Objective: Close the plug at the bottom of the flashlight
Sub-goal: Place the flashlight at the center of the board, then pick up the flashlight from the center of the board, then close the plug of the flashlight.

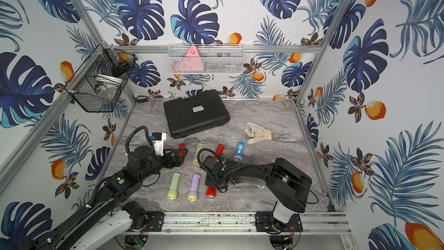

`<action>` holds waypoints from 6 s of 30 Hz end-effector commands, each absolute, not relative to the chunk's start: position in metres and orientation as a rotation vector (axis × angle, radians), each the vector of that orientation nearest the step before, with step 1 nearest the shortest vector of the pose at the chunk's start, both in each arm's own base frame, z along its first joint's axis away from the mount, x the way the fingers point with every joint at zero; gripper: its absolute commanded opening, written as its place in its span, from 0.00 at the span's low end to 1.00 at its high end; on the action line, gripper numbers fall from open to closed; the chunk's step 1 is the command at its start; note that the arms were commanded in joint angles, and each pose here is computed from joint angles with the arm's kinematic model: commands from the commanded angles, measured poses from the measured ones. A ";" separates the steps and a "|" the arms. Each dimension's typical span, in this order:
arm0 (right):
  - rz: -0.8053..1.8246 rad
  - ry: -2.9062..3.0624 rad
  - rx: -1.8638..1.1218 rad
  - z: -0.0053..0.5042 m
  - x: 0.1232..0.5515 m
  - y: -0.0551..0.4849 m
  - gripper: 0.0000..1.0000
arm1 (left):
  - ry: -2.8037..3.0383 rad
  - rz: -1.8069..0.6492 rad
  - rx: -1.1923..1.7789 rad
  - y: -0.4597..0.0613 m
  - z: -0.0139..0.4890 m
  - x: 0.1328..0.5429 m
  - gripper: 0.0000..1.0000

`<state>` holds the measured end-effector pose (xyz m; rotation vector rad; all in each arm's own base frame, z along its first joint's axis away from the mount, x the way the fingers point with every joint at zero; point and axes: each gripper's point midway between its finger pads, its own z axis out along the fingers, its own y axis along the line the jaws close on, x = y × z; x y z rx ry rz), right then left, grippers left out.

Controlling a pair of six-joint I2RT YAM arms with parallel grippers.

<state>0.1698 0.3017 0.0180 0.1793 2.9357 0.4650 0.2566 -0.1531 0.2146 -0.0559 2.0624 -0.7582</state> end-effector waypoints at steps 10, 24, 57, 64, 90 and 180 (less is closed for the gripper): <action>0.279 2.996 0.199 0.015 0.156 0.270 0.59 | 2.060 -0.742 -0.036 -0.153 0.214 0.258 0.99; 0.247 2.931 0.144 0.039 0.166 0.265 0.59 | 2.063 -0.739 -0.038 -0.153 0.212 0.258 0.99; 0.050 2.687 0.865 0.078 0.263 0.025 0.73 | 2.113 -0.806 -0.003 -0.169 0.198 0.260 0.99; 0.058 2.747 0.940 0.047 0.244 0.027 0.64 | 2.111 -0.814 -0.002 -0.170 0.198 0.261 0.99; 0.020 2.785 0.961 0.016 0.225 0.023 0.52 | 2.109 -0.822 0.011 -0.171 0.203 0.259 0.99; 0.178 1.157 -1.052 0.252 0.267 0.313 0.00 | 2.021 -1.890 -0.794 -0.241 0.268 0.269 0.65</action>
